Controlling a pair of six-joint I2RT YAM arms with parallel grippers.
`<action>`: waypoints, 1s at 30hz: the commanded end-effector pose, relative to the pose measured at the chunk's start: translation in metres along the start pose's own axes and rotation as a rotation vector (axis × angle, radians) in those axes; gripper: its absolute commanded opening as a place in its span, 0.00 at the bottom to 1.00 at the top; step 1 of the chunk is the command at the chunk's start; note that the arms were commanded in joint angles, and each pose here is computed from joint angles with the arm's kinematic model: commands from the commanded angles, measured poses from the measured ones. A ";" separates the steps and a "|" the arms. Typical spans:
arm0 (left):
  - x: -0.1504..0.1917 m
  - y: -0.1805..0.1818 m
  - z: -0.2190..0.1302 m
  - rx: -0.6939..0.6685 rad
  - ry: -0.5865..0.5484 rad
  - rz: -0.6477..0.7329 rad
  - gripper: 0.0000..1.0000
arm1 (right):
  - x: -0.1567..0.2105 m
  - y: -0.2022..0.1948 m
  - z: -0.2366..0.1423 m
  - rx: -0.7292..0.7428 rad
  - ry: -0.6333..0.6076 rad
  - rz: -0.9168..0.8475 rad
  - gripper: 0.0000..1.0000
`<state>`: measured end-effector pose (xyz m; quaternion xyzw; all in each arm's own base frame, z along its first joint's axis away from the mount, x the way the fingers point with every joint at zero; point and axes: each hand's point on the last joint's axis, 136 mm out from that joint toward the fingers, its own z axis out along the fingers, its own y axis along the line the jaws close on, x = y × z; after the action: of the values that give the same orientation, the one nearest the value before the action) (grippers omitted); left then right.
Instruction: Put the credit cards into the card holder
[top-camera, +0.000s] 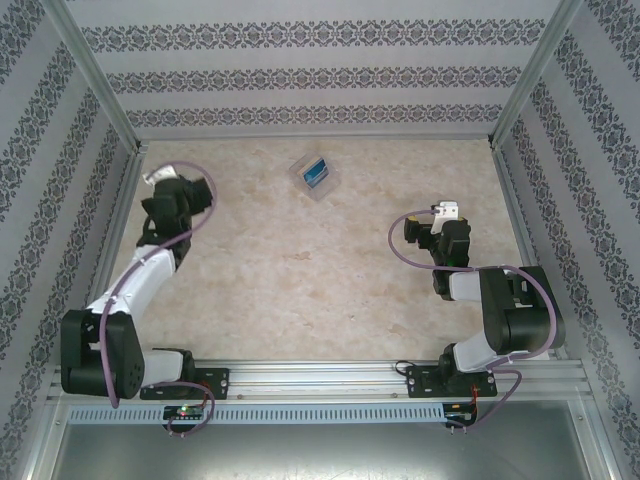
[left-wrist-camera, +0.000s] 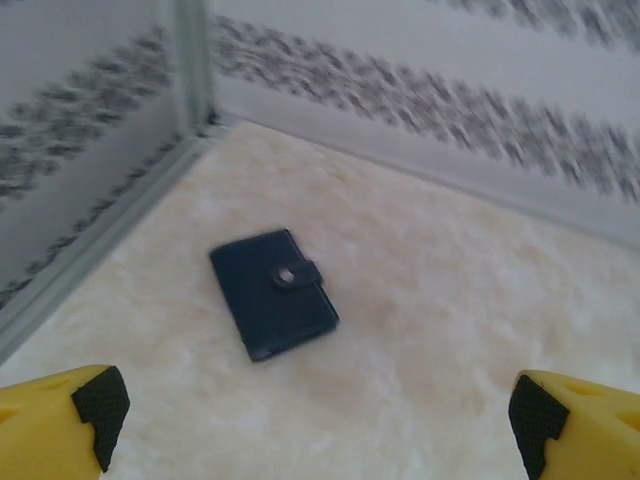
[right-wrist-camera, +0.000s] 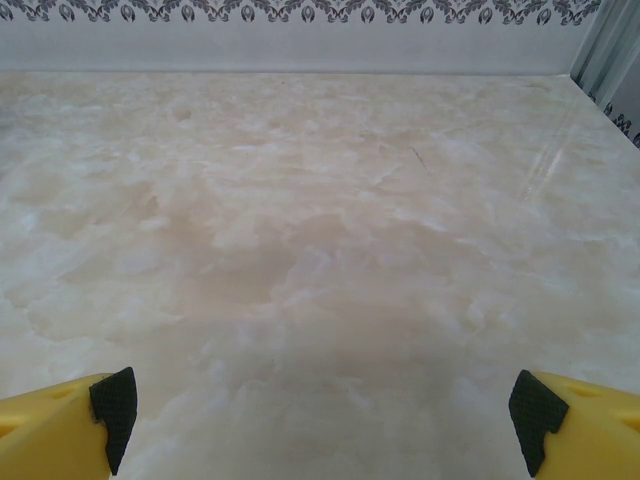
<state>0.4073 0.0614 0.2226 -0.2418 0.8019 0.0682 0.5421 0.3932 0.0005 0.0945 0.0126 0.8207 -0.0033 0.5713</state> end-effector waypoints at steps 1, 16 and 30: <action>0.051 0.050 0.005 -0.259 0.267 -0.047 0.99 | -0.012 0.002 0.001 -0.013 -0.038 0.006 0.98; 0.052 0.026 0.148 -0.246 0.575 -0.281 0.99 | -0.012 0.002 0.001 -0.012 -0.036 0.006 0.98; 0.111 0.052 0.206 -0.197 0.744 -0.255 0.74 | -0.012 0.002 0.001 -0.012 -0.036 0.006 0.98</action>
<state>0.5279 0.1576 0.0331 -0.4202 0.8818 -0.0014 0.2144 0.3932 0.0005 0.0945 0.0126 0.8207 -0.0033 0.5713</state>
